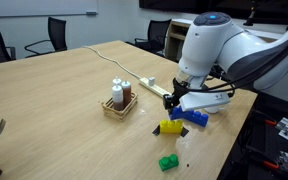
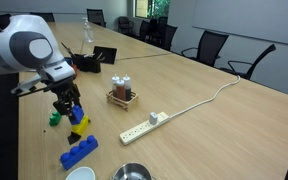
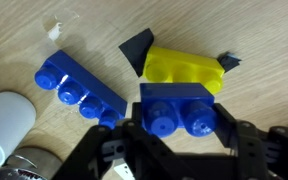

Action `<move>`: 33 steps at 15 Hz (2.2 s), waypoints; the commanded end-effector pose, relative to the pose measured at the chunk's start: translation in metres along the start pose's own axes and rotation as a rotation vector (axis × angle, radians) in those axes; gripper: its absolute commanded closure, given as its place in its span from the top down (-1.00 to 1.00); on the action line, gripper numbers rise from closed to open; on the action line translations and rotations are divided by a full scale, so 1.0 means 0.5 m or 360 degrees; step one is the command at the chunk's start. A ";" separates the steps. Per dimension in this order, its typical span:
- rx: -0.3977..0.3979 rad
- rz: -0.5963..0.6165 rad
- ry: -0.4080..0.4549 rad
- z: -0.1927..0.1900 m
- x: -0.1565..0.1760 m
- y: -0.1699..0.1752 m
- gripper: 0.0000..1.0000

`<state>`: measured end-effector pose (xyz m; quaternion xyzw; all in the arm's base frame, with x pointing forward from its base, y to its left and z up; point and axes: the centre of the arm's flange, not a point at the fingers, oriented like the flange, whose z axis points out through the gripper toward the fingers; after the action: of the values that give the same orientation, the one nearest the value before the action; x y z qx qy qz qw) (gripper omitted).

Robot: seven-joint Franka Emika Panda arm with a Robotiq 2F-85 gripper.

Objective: Put the small blue block on the yellow block

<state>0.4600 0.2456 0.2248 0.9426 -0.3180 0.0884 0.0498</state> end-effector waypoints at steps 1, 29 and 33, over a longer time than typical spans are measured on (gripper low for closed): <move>0.0019 0.0038 -0.0013 0.002 -0.006 0.022 -0.13; 0.0182 0.0186 -0.0307 0.057 0.019 0.034 -0.13; 0.0191 0.0202 -0.0403 0.071 0.016 0.034 -0.13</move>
<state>0.4637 0.2240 0.1971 0.9239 -0.3809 0.0080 -0.0362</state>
